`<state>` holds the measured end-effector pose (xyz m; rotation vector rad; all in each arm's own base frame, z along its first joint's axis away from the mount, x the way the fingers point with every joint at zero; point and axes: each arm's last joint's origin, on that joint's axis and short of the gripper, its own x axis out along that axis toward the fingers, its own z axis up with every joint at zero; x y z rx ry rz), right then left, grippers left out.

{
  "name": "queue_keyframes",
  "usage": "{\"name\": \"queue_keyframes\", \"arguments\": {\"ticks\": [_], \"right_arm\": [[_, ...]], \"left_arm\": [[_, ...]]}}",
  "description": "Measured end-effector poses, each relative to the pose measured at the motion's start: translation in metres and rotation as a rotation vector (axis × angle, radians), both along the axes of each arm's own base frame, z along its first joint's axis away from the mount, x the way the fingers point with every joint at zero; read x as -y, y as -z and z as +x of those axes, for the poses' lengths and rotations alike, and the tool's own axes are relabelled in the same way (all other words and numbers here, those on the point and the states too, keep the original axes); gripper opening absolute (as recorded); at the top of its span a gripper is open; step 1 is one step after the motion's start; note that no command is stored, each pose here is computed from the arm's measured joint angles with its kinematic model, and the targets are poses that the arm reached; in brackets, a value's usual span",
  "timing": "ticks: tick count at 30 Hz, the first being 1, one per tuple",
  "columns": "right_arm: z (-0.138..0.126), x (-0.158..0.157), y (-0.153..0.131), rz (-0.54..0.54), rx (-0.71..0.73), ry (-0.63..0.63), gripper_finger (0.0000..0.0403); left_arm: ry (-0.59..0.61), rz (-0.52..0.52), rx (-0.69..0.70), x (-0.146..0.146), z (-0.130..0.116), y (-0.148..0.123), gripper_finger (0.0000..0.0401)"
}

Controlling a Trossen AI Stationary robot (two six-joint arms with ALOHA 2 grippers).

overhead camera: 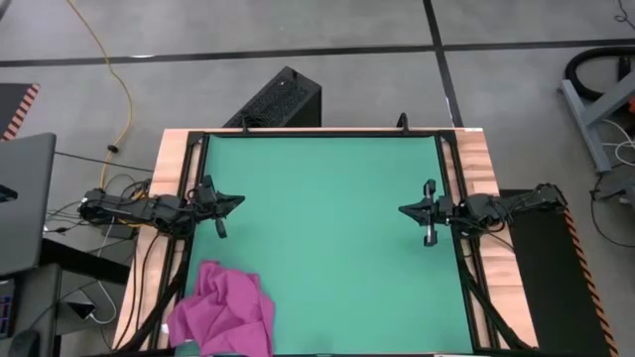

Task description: Roll towel into tight, uniform cylinder

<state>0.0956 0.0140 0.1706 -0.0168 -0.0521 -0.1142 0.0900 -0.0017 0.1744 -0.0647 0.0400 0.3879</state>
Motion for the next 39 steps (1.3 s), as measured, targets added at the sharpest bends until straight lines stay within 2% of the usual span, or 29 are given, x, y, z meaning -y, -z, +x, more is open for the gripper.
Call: {"name": "queue_keyframes", "arguments": {"ticks": [15,21,29,36,39], "right_arm": [[0.0,0.0001,-0.0001,0.0,0.002,0.001,0.0033],[0.0001,0.0044,-0.002,-0.084,0.007,0.079,0.0033],[0.0002,0.0054,-0.0019,-0.084,0.006,0.083,0.0033],[0.0003,0.0053,-0.0021,0.131,0.041,0.066,0.0033],[0.0003,0.0053,-0.0021,0.203,0.051,0.06,0.0033]], "left_arm": [[0.0,-0.001,0.0,0.0,0.0,0.0001,0.0],[0.0,-0.002,0.001,0.0,0.0,0.0001,0.0],[-0.002,-0.032,0.018,0.0,0.0,-0.0004,0.0],[0.0,-0.08,0.039,0.0002,0.0001,-0.0005,0.0],[0.055,-0.11,0.046,0.0017,0.0007,-0.0005,0.0]]}}
